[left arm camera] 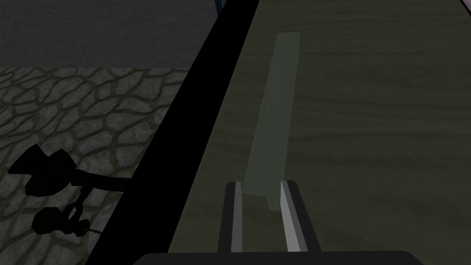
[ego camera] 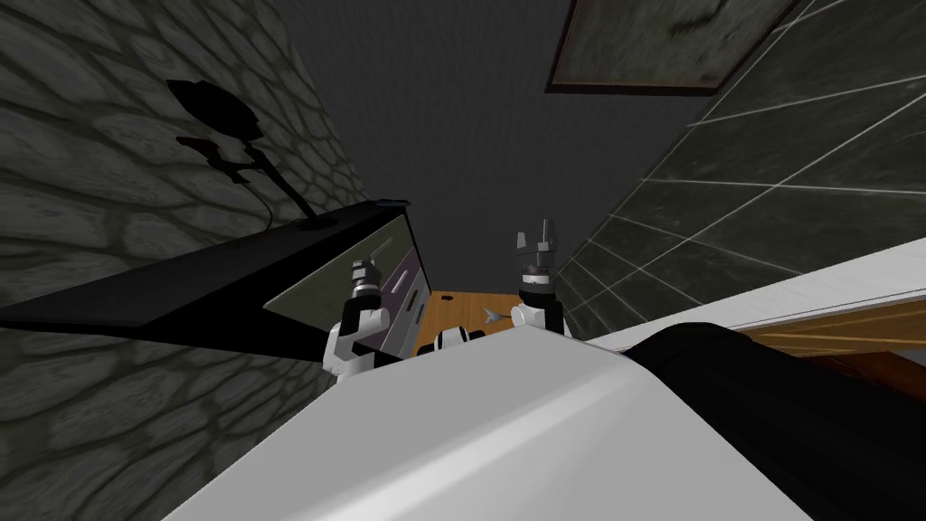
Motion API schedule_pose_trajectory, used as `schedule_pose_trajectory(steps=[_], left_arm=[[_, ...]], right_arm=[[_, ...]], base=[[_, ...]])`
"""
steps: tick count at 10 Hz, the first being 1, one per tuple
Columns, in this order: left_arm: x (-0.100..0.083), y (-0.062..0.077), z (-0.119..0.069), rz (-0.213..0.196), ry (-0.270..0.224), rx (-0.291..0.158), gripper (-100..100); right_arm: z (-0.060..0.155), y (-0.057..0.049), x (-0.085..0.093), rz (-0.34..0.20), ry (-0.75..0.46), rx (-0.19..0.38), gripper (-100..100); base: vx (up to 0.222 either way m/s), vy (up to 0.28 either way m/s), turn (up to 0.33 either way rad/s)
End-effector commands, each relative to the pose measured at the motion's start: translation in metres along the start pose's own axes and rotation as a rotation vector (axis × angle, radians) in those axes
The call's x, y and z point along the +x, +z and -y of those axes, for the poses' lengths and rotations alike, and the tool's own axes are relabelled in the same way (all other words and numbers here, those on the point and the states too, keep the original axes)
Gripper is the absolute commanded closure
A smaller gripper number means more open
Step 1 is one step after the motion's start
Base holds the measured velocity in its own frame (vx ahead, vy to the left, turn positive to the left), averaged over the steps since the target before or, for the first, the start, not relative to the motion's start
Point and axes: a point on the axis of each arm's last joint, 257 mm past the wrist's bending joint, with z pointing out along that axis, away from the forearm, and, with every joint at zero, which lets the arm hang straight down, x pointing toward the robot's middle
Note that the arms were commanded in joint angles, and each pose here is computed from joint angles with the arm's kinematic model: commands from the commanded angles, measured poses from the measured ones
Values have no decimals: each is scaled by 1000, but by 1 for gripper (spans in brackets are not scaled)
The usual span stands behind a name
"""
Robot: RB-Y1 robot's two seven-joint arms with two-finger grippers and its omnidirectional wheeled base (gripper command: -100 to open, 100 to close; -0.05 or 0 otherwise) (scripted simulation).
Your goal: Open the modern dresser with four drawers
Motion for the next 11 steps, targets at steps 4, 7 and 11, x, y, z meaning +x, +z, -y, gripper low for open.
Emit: schedule_pose_trajectory(steps=[4,7,11], left_arm=[[26,-37,8,-64,-21,-1,100],[32,-50,7,-79,-30,-10,100],[42,-58,20,-97,-42,0,100]], right_arm=[[0,0,0,0,0,0,0],[0,0,0,0,0,0,0],[0,0,0,0,0,0,0]], base=[[73,-5,115],[56,-12,81],[31,-33,41]])
